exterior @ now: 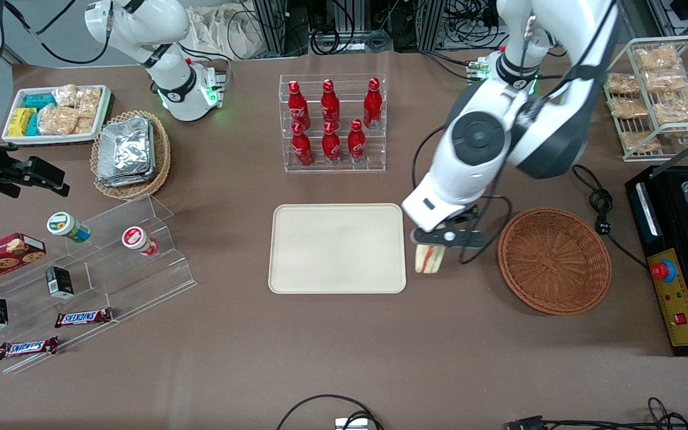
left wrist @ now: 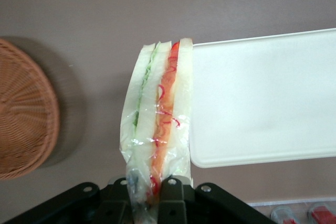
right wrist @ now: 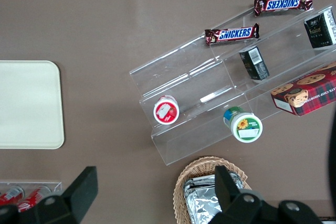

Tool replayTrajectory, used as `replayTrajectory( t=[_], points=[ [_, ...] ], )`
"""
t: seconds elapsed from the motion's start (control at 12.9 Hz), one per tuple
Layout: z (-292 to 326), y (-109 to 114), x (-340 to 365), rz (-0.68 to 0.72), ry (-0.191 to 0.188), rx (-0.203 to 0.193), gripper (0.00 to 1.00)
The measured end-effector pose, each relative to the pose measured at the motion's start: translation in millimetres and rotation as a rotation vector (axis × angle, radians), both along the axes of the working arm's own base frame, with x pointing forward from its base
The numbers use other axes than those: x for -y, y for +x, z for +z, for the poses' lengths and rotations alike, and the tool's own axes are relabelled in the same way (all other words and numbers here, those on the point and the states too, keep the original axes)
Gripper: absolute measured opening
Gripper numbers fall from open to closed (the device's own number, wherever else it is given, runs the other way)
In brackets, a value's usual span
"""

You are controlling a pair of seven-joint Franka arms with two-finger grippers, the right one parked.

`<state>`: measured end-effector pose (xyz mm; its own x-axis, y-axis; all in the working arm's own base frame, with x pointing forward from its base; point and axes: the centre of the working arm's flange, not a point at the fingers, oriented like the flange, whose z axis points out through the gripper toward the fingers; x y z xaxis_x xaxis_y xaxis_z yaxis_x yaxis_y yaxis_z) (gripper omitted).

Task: Place sandwich from basket to tray
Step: 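Carry the sandwich with the left gripper over the cream tray, then lower the sandwich onto the tray and open the left gripper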

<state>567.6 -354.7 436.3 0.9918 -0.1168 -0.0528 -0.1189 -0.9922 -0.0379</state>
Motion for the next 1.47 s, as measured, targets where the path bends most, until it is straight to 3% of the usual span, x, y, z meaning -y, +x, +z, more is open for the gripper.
replayTrajectory(
  t=[0.31, 0.62, 1.09, 1.32, 1.47],
  points=[
    [-75.5, 6.0, 28.0, 0.044, 0.061, 0.022, 0.16],
    [-117.1, 4.4, 51.6, 0.070, 0.039, 0.045, 0.16],
    [-168.6, -18.8, 82.7, 0.077, 0.070, 0.013, 0.16],
    [-183.3, -24.0, 90.5, 0.108, 0.075, 0.022, 0.16],
    [-193.5, -29.1, 93.0, 0.102, 0.102, 0.037, 0.16]
  ],
)
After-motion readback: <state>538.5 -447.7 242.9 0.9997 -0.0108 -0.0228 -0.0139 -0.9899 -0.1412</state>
